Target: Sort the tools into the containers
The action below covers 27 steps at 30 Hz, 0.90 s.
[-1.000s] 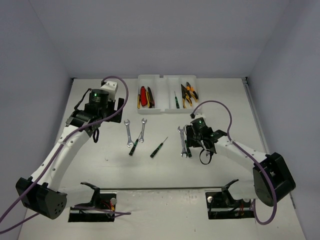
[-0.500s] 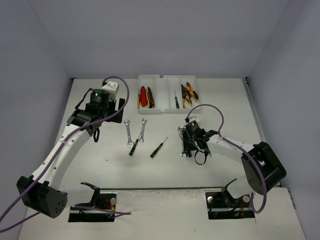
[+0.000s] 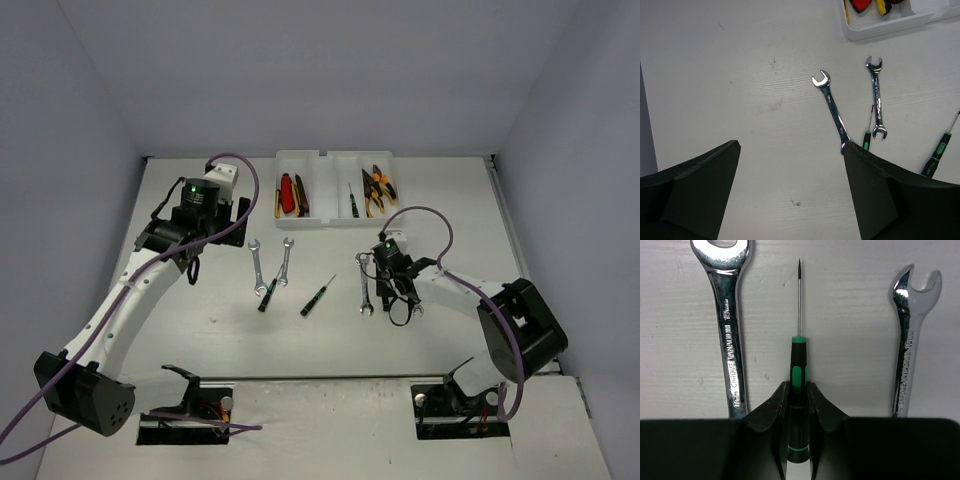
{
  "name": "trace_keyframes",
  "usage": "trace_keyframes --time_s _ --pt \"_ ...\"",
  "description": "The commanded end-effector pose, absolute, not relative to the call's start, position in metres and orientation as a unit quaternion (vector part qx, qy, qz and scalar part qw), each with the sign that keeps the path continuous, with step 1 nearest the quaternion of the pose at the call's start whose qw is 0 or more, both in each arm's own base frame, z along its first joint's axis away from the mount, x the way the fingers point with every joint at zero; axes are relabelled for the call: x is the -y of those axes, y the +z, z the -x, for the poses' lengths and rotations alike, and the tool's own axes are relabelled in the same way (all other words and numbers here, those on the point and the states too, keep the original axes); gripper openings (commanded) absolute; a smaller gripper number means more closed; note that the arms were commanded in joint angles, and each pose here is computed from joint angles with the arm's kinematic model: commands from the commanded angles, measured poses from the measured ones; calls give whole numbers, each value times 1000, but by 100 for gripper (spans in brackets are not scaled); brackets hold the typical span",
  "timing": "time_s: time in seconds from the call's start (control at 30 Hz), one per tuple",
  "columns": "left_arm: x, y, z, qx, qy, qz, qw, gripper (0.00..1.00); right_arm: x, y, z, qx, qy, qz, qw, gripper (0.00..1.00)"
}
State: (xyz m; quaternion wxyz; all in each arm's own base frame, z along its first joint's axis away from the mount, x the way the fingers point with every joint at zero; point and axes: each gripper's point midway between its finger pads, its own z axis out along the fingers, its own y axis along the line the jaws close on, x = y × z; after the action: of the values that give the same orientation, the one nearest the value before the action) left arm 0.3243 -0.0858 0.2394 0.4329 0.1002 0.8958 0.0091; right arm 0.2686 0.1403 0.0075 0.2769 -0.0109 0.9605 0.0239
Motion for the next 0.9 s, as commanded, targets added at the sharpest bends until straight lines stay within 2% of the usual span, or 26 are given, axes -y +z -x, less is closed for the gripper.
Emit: trace_keyframes --time_s 0.0,0.13,0.2,0.4,0.63,0.87 --pt "87 254 -332 -883 4 -92 460 81 -149 55 -309 -938 23 15 345 0" --pt "86 255 -332 -883 4 -91 461 81 -164 90 -348 -922 23 27 386 0" --pt "86 255 -332 -883 6 -91 461 81 -175 122 -384 -906 26 27 421 0" --pt "83 255 -332 -883 13 -90 461 81 -200 154 -466 -890 60 20 453 3" --pt "82 258 -331 -880 13 -90 466 81 -216 138 -539 -885 69 13 460 8" --pt "82 261 -331 -878 12 -89 470 81 -218 117 -573 -885 64 -8 462 24"
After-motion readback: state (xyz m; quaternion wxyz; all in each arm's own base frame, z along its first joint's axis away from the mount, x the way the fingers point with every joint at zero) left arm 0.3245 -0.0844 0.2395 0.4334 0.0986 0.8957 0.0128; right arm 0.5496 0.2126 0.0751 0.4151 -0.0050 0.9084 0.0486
